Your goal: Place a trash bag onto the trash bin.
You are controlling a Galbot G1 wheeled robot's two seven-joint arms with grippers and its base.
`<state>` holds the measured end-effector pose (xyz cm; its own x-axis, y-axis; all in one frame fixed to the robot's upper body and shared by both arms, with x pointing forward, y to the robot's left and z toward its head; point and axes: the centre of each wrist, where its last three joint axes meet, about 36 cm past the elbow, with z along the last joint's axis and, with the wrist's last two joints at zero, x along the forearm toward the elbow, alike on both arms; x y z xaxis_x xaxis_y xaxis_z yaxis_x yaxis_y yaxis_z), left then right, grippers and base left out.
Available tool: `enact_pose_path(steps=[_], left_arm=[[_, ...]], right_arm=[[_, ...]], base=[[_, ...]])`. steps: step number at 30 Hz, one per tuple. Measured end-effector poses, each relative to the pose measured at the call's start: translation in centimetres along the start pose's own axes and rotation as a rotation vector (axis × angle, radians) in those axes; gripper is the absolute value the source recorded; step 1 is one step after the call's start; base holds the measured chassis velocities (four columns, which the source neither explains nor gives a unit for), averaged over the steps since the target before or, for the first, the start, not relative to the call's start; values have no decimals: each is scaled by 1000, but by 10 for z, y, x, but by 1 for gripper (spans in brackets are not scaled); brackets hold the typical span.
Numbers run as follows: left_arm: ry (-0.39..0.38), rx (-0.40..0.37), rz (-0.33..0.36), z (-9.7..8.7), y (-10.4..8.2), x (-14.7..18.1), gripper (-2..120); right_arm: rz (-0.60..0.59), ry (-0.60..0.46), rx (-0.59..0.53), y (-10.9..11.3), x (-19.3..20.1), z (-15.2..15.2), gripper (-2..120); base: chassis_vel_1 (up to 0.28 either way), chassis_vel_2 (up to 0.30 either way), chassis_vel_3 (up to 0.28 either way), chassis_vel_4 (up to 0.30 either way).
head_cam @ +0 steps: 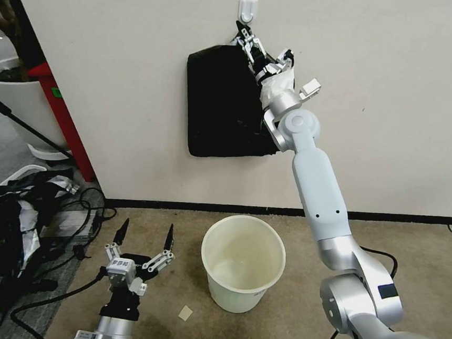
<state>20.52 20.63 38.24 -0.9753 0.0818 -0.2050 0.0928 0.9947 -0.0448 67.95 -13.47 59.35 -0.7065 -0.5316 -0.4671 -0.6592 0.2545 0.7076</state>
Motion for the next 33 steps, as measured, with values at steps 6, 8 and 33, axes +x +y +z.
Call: enact_pose_path(steps=[6, 8, 33], left_arm=[[1, 4, 4, 1, -2, 0, 100], [0, 3, 5, 1, -2, 0, 100], [0, 12, 7, 1, -6, 3, 100]], right_arm=[[6, -5, -1, -3, -3, -2, 47], [7, -6, -2, -4, -3, -3, 41], [20, -1, 17, -15, 2, -11, 0]], base=[[0, 0, 0, 0], [0, 0, 0, 0], [0, 0, 0, 0]])
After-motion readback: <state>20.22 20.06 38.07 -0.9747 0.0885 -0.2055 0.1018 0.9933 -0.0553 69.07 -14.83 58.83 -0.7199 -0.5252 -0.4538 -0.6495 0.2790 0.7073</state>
